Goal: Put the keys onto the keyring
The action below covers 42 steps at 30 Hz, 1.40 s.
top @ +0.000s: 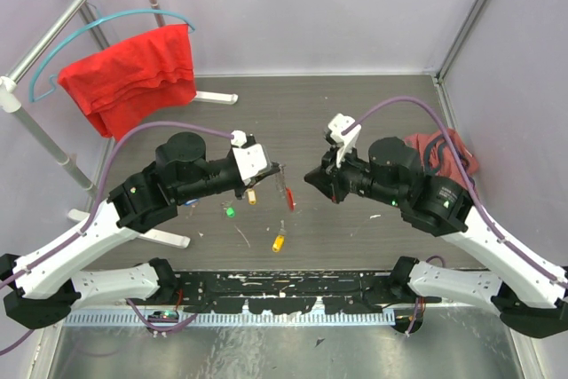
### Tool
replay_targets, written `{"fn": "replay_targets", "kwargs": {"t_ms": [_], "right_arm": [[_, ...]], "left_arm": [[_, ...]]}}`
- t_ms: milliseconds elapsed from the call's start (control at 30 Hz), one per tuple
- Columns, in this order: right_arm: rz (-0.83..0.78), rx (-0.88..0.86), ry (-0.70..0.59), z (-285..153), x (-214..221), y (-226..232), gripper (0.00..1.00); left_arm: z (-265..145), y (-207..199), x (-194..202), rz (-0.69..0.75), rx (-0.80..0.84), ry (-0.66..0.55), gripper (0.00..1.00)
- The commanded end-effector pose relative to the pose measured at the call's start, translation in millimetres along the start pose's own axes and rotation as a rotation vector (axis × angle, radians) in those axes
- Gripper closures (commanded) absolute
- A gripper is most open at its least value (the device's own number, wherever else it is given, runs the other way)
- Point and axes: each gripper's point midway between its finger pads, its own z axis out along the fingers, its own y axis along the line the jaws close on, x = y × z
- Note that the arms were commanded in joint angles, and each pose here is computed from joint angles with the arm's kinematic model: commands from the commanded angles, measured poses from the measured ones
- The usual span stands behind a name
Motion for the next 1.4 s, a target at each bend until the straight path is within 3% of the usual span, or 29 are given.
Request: {"fn": "replay_targets", "kwargs": {"t_ms": [0, 100, 500, 733, 967, 1367], "right_arm": [[0.161, 0.233, 0.0, -17.3, 32.6, -36.4, 0.79], [0.245, 0.353, 0.051, -23.6, 67.4, -54.4, 0.69], [0.47, 0.311, 0.24, 36.1, 171.3, -41.2, 0.62], [0.399, 0.269, 0.366, 88.2, 216.1, -7.3, 0.57], [0.312, 0.223, 0.428, 138.5, 231.8, 11.4, 0.56], [0.39, 0.111, 0.319, 232.6, 208.1, 11.7, 0.56]], "left_arm": [[-4.0, 14.8, -8.4, -0.002, -0.083, -0.021, 1.0], [-5.7, 21.8, -8.9, -0.012, -0.118, -0.004, 1.0], [-37.8, 41.4, 10.2, -0.084, -0.287, 0.075, 1.0], [-53.0, 41.9, 41.5, -0.125, -0.366, 0.112, 1.0], [-83.1, 57.2, 45.1, -0.14, -0.499, 0.101, 1.0], [-146.2, 70.9, 15.9, -0.134, -0.602, 0.045, 1.0]]}}
